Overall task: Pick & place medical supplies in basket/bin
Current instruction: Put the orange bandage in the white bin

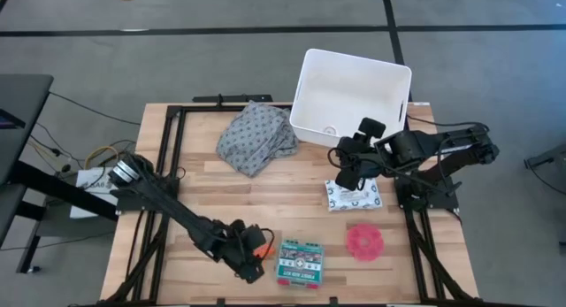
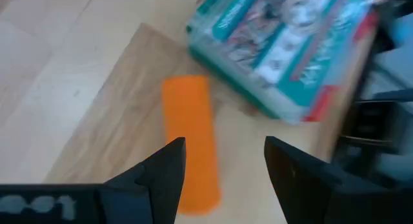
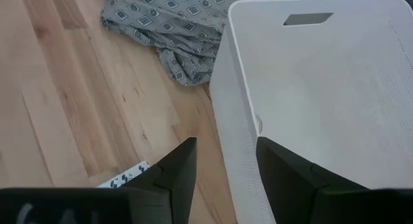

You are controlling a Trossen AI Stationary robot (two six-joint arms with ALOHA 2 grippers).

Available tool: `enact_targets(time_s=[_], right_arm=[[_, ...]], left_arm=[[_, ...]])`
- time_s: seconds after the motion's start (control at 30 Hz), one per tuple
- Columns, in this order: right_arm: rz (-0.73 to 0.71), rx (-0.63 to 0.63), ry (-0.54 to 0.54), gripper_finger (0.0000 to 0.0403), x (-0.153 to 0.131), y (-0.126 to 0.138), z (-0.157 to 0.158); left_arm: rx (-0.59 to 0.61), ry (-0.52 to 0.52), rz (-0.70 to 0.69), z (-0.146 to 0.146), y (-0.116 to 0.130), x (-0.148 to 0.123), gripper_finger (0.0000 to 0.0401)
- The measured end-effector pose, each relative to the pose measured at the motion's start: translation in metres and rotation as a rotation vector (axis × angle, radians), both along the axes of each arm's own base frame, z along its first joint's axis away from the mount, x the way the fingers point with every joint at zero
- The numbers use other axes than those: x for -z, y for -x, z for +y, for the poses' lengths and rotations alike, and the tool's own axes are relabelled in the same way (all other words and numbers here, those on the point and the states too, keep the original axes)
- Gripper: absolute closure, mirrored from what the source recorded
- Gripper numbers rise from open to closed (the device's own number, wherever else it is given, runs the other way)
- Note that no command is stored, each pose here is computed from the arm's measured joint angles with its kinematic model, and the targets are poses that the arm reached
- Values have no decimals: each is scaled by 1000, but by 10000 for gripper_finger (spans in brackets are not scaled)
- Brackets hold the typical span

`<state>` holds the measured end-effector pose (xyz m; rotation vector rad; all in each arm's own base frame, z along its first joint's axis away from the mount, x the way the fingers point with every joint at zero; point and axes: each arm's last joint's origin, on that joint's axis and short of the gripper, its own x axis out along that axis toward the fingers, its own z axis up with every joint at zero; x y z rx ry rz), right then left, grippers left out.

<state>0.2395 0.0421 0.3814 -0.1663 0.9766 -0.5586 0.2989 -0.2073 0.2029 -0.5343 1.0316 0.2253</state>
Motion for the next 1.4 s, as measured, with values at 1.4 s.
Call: enact_targets(time_s=[1.4], right_arm=[[59, 10, -14, 250, 4, 15, 16]], left_arm=[[-251, -530, -25, 73, -100, -58, 344]])
